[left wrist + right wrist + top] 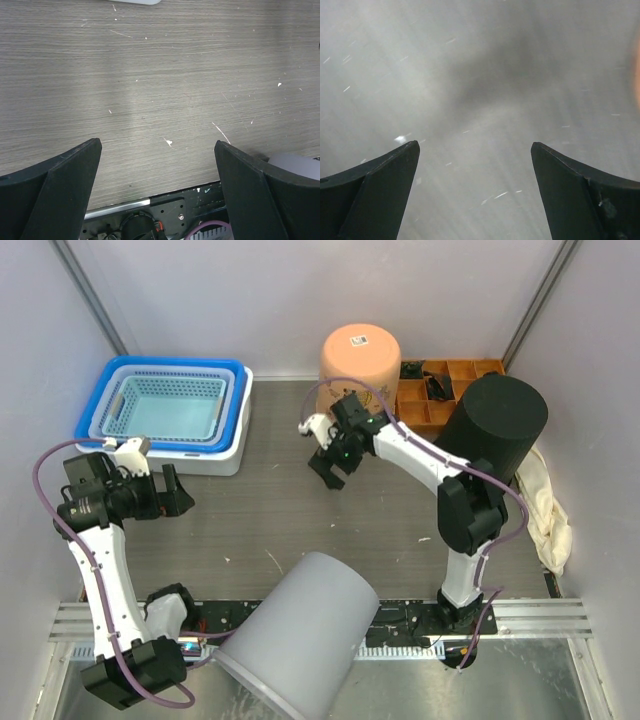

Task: Turn the large container upside down
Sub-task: Move the container to the center of the board.

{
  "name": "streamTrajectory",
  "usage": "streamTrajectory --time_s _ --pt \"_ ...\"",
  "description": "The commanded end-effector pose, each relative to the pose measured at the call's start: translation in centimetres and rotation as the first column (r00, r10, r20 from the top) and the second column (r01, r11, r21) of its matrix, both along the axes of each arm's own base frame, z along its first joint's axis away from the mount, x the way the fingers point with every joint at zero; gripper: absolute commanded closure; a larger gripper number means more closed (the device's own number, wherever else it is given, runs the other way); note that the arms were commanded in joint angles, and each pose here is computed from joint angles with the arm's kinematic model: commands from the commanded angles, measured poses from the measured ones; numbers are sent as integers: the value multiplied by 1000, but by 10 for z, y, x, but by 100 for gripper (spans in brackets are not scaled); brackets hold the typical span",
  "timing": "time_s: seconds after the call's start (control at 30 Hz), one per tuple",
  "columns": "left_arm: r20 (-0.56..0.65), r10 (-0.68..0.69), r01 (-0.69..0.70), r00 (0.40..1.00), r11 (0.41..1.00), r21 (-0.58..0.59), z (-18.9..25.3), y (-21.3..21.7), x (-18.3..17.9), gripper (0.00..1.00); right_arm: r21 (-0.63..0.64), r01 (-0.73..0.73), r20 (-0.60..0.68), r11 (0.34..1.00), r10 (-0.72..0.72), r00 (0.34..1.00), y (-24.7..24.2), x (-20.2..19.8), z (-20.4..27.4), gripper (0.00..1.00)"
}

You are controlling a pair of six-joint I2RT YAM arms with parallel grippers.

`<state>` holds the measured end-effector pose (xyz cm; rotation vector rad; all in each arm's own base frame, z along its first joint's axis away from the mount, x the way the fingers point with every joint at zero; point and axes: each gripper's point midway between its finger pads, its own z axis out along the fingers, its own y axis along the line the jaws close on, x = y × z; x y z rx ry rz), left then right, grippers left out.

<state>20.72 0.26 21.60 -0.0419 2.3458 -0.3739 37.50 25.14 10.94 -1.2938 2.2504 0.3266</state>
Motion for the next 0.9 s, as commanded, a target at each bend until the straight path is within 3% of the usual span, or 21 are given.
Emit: streamTrajectory --time_s 0.0,0.17,0.37,0.43,0.5,0.6,0.67,0.77,0.87 --pt "33 -34 35 999 999 -17 9 -4 1 2 -28 -211 -93 977 208 974 12 -86 6 0" --pt "32 -46 47 998 998 -29 9 -6 2 1 -83 -302 -76 950 296 952 20 -113 1 0" --pt "27 -140 141 990 989 -33 26 -11 11 1 -114 -174 48 978 180 983 24 -78 9 0" --pt "14 -204 204 979 978 32 41 -10 25 2 -122 -70 137 990 87 987 21 -59 15 0" --pt "-43 -224 228 974 954 194 54 0 47 2 -120 24 221 993 3 975 16 -43 26 0" --pt "-174 -259 308 950 869 387 58 2 77 1 -95 67 301 993 -36 953 6 -31 46 0" --pt "-183 -244 300 952 858 417 64 -4 102 1 -68 49 305 997 -26 952 -1 -27 51 0" --pt "-122 -257 284 959 898 337 80 -22 127 1 -13 24 249 1000 -20 968 -14 -20 58 0" --pt "-72 -279 289 957 920 264 89 -38 143 1 242 93 95 966 -119 988 -36 -3 90 0"
